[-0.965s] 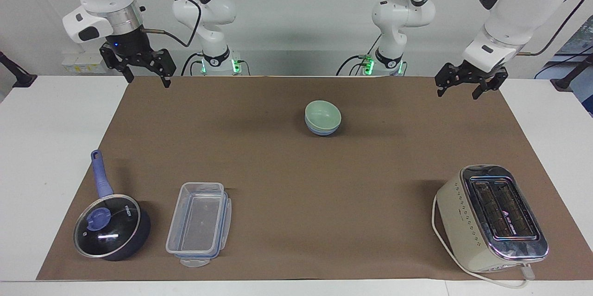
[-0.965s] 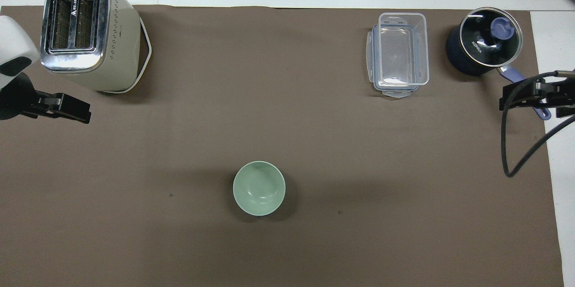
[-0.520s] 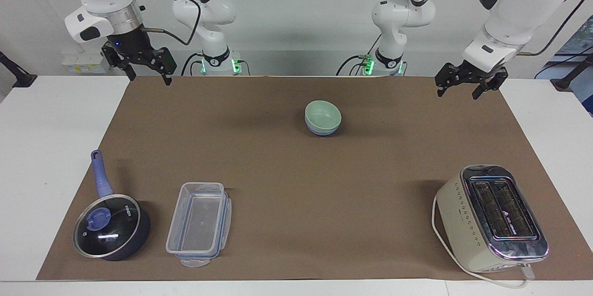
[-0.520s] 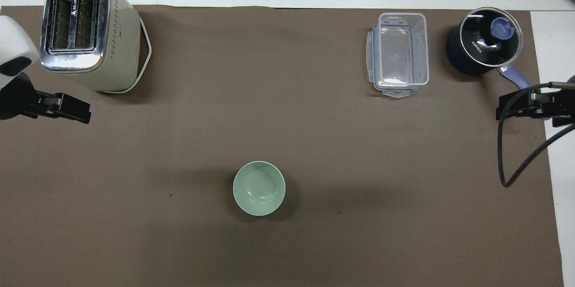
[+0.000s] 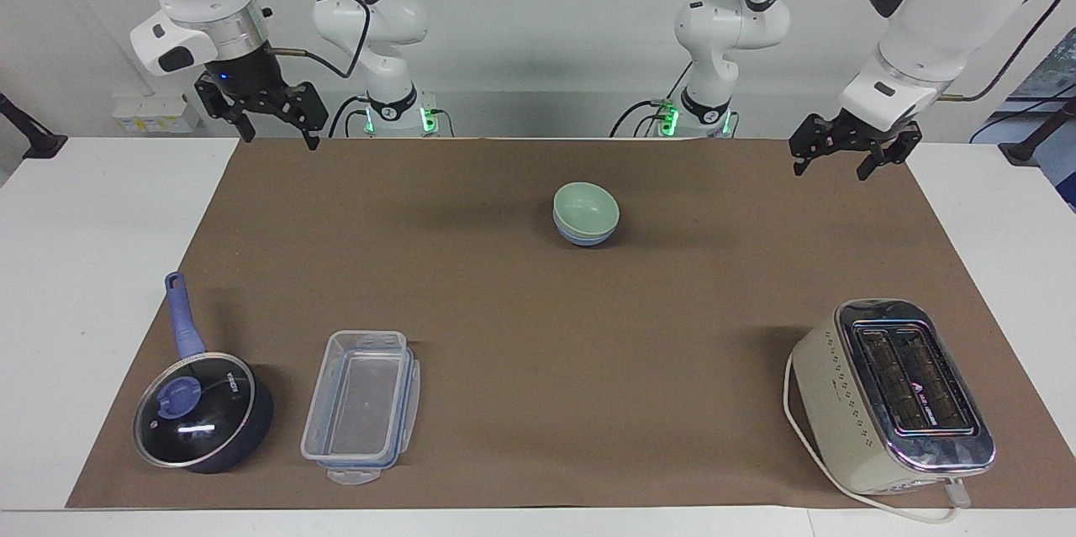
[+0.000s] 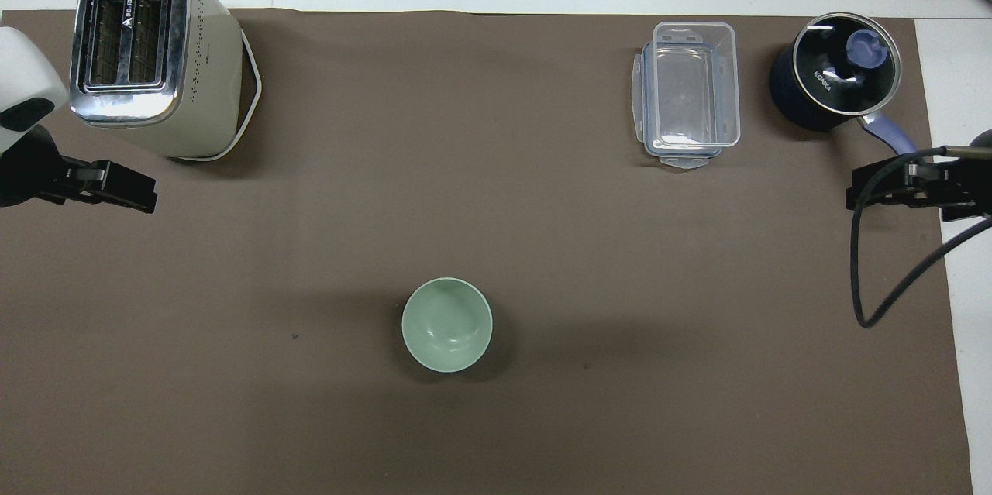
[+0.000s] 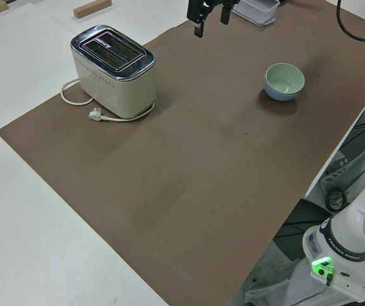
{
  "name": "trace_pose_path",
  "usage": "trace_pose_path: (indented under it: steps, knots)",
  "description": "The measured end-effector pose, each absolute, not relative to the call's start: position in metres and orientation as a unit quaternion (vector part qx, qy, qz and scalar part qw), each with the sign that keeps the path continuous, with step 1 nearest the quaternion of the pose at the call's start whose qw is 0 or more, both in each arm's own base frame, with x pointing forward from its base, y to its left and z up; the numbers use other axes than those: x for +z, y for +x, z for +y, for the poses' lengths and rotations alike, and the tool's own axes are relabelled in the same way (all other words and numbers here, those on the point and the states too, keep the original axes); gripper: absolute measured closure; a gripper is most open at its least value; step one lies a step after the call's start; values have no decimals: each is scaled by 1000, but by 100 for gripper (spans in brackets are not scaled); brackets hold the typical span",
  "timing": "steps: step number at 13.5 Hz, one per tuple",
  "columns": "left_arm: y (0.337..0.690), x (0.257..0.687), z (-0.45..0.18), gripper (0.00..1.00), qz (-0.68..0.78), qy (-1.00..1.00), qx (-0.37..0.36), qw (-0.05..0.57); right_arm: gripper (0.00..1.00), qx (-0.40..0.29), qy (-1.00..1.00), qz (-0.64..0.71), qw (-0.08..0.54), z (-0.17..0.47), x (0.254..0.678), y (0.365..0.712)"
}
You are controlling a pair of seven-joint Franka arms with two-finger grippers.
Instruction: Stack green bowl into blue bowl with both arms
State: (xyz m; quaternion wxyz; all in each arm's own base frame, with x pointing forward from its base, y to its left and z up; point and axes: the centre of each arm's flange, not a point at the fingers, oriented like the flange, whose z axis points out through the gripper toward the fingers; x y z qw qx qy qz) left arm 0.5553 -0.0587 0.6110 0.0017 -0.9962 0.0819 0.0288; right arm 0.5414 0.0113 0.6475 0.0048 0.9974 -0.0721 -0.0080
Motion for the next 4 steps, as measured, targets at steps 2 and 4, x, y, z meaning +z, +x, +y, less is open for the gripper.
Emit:
trace_pose_path:
  steps: [2, 4]
  knots:
    - [555, 611, -59, 0, 82, -996, 29, 2, 0, -8, 997, -72, 4, 12, 647, 541]
    - [555, 611, -59, 0, 82, -996, 29, 2, 0, -8, 997, -72, 3, 12, 648, 542]
